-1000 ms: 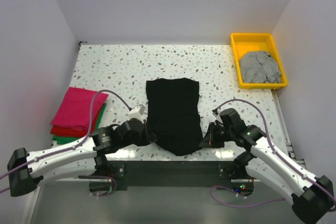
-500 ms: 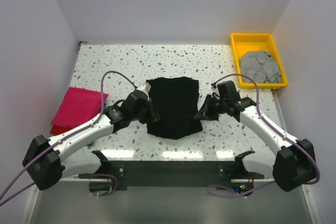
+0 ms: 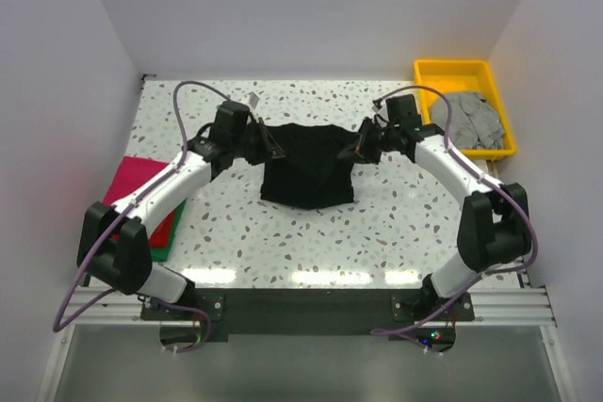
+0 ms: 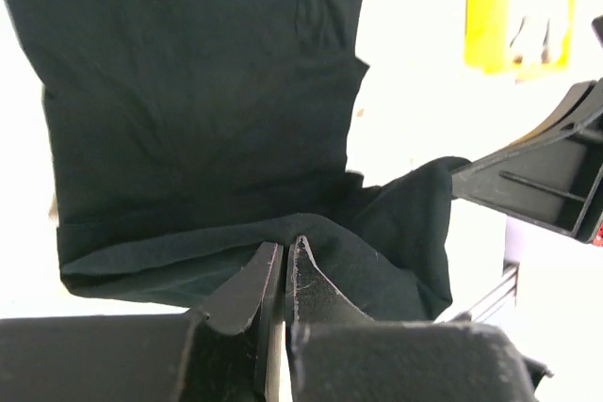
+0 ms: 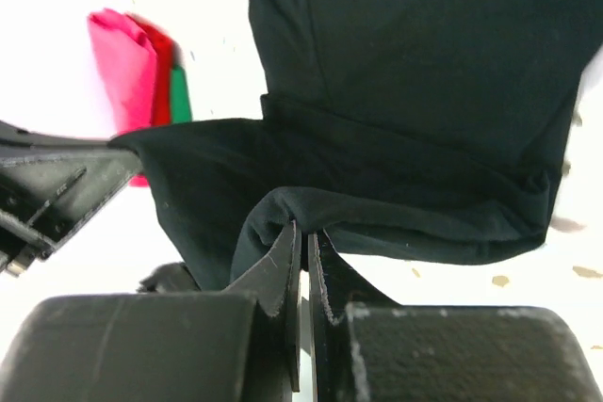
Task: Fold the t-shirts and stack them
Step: Fold the tshirt
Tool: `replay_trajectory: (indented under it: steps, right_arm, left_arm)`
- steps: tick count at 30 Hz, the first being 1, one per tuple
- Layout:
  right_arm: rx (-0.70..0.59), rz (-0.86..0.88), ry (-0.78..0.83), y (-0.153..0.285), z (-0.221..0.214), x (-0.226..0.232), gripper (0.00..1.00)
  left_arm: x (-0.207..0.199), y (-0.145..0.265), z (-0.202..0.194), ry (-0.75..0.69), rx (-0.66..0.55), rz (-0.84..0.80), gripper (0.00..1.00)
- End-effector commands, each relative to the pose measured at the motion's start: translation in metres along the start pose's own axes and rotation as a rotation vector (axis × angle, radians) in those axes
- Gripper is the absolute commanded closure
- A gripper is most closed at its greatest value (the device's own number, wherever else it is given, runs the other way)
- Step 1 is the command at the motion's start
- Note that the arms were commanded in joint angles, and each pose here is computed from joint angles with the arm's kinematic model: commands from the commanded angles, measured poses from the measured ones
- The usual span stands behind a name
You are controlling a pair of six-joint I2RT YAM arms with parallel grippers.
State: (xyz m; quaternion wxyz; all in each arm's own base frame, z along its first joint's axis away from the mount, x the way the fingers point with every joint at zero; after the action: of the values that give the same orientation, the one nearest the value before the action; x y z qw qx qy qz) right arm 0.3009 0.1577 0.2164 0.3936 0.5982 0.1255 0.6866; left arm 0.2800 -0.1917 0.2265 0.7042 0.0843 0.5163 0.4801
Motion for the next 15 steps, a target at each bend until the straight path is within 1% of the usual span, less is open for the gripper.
replay_trajectory:
  steps: [1, 6, 7, 8, 9, 10, 12, 13, 14, 15]
  right_arm:
    - [-0.051, 0.083, 0.011, -0.003, 0.038, 0.014, 1.0]
    - [-0.075, 0.108, -0.029, -0.019, 0.075, 0.008, 1.0]
    - [-0.099, 0.119, -0.034, -0.017, 0.087, 0.01, 1.0]
    - [-0.095, 0.114, -0.051, -0.027, 0.093, 0.003, 1.0]
    - [-0.117, 0.128, -0.045, -0.028, 0.103, 0.007, 1.0]
    - [-0.121, 0.125, -0.057, -0.032, 0.11, 0.004, 1.0]
    - [-0.1, 0.104, -0.087, -0.051, 0.12, -0.01, 1.0]
    - [-0.116, 0.109, -0.08, -0.052, 0.13, -0.008, 1.0]
    - [-0.115, 0.104, -0.085, -0.057, 0.134, -0.01, 1.0]
    - [-0.093, 0.086, -0.111, -0.073, 0.137, -0.024, 1.0]
  left_arm:
    - [-0.002, -0.006, 0.04, -0.015, -0.046, -0.08, 1.0]
    - [0.006, -0.024, 0.082, 0.015, -0.071, -0.114, 1.0]
    - [0.012, -0.035, 0.086, 0.025, -0.06, -0.111, 1.0]
    - [0.005, -0.036, 0.099, 0.015, -0.081, -0.137, 1.0]
    - [0.012, -0.049, 0.104, 0.03, -0.056, -0.133, 1.0]
    - [0.004, -0.05, 0.118, 0.019, -0.082, -0.158, 1.0]
    - [0.004, -0.062, 0.13, 0.02, -0.089, -0.16, 1.0]
    - [0.013, -0.08, 0.131, 0.036, -0.069, -0.144, 1.0]
    - [0.009, -0.085, 0.142, 0.037, -0.087, -0.157, 1.0]
    - [0.022, -0.105, 0.14, 0.061, -0.06, -0.132, 1.0]
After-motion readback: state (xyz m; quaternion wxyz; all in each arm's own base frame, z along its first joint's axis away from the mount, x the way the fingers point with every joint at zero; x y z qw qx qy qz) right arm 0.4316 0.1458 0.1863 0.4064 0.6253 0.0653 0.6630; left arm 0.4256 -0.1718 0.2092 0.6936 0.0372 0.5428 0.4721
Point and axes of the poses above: each gripper's point midway between its finger pads, its own y axis back along the fingers, its own x axis along the line the jaws close on, z = x × y, the point moved 9 cm from there along y, back along the fingers, and after that the axes turned 3 degrees about y, right-handed, at the moved point
